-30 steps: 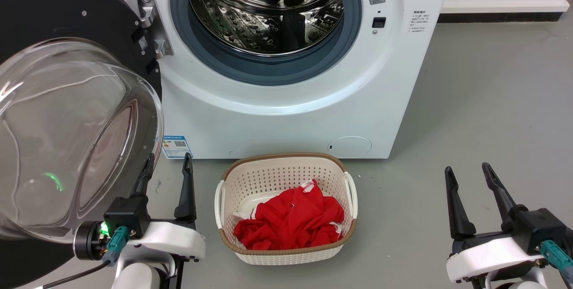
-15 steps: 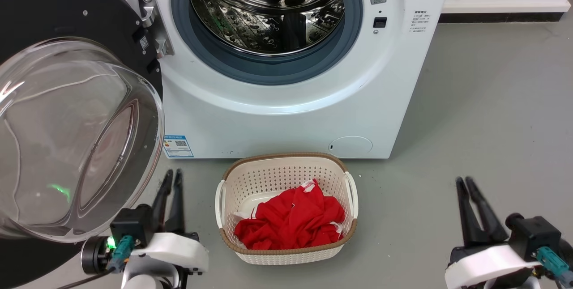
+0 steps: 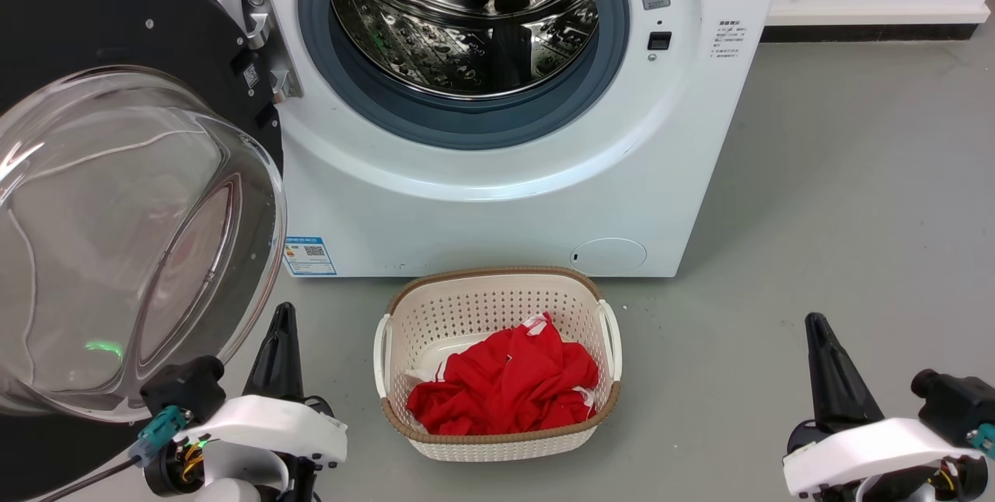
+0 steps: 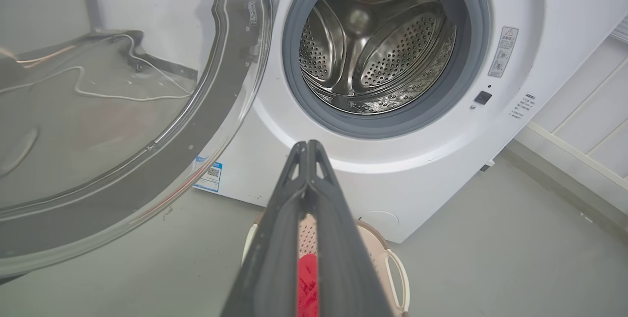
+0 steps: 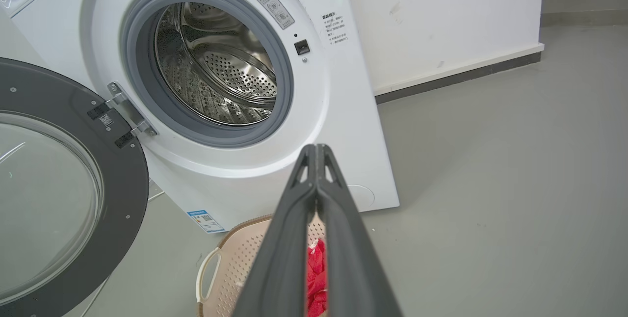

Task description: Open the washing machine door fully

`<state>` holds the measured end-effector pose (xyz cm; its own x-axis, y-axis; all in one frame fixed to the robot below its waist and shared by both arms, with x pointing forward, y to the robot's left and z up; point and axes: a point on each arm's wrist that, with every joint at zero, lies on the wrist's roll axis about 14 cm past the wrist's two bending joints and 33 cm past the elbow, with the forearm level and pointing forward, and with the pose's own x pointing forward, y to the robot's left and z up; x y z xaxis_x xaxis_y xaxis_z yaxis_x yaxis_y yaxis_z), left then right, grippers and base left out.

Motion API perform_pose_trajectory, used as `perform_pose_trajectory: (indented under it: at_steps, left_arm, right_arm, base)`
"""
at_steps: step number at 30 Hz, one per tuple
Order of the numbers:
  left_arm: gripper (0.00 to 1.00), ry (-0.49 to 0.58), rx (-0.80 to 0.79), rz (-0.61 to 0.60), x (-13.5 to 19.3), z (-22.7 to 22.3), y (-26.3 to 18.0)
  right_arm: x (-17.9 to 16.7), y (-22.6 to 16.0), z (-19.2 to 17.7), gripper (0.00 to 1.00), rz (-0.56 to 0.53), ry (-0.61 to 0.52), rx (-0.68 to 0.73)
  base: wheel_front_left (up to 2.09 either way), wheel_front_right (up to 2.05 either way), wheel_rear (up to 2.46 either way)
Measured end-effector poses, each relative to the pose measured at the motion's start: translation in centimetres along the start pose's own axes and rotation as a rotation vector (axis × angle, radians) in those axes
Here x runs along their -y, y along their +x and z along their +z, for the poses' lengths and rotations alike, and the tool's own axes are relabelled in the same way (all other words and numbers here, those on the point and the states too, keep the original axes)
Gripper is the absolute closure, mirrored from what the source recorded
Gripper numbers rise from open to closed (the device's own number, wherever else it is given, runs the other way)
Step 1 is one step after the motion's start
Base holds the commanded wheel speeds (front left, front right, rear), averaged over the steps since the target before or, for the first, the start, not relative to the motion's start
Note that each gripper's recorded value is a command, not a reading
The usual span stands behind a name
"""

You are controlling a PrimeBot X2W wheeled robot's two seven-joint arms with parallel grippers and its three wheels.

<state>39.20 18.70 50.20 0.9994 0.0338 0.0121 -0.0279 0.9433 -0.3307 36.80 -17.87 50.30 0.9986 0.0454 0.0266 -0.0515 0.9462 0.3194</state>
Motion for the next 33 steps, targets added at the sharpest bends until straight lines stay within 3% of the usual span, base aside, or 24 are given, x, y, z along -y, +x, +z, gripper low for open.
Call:
perform_pose_trajectory:
  at_steps: [33]
  left_arm:
    - [1.00, -0.509, -0.059, 0.054, -1.1, -0.5, -0.1]
  right_arm:
    - [1.3, 0.9, 0.1, 1.00, -0.064, 0.511, -0.006]
  base:
    - [0.00, 0.00, 0.00]
